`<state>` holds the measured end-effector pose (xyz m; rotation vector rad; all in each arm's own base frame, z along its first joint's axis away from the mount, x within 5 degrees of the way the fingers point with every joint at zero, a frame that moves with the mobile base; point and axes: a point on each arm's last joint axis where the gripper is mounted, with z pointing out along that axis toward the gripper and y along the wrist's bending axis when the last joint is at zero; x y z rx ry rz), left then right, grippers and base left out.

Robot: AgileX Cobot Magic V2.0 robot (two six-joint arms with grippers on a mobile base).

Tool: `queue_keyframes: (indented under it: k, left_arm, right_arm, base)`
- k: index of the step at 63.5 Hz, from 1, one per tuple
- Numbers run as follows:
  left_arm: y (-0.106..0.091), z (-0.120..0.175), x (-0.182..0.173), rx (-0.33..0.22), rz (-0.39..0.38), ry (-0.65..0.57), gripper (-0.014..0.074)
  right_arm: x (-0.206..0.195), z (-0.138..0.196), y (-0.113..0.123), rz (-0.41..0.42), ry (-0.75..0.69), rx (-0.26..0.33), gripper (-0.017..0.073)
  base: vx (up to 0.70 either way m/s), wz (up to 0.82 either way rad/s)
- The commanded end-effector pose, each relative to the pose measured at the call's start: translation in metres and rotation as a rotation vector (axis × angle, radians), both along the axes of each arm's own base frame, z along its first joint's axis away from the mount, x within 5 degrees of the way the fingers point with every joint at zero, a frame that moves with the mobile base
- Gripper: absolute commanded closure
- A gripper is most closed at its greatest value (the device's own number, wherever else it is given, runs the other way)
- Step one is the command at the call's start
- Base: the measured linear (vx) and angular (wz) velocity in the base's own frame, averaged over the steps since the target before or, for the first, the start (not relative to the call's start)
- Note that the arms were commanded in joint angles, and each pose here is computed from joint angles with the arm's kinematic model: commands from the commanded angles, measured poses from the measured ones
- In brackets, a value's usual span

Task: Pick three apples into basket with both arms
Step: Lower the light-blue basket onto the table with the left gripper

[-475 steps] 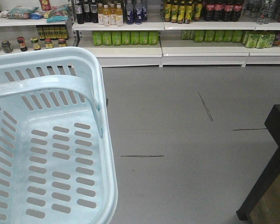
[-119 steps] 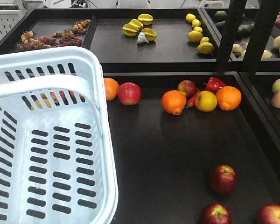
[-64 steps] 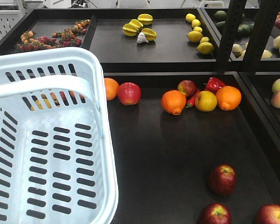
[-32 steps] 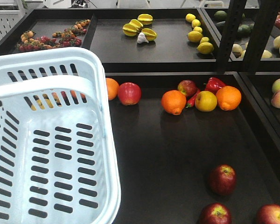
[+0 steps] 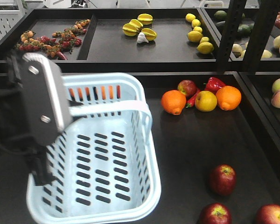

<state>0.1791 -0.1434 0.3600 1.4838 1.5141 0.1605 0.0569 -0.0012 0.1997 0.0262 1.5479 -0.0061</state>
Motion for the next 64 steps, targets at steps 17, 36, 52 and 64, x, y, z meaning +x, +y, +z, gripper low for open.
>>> queue_keyframes:
  k: [17,36,52,64]
  left_arm:
    - [-0.042,-0.033,0.044,-0.117,-0.033,-0.115,0.06]
    - [-0.067,-0.071,0.073,-0.165,-0.021,-0.091,0.0594]
    - [-0.075,-0.095,0.081,-0.124,-0.022,-0.041,0.0587]
    - [-0.078,-0.104,0.084,-0.106,-0.021,-0.019,0.0568]
  right_arm:
    - [-0.001,0.003,0.0,0.001,-0.07,-0.01,0.0568]
    - [-0.001,0.003,0.0,0.001,-0.07,-0.01,0.0568]
    - [-0.001,0.003,0.0,0.001,-0.07,-0.01,0.0568]
    - [-0.001,0.003,0.0,0.001,-0.07,-0.01,0.0568]
  base:
    - [0.0,0.0]
    - [0.0,0.0]
    - [0.0,0.0]
    - [0.0,0.0]
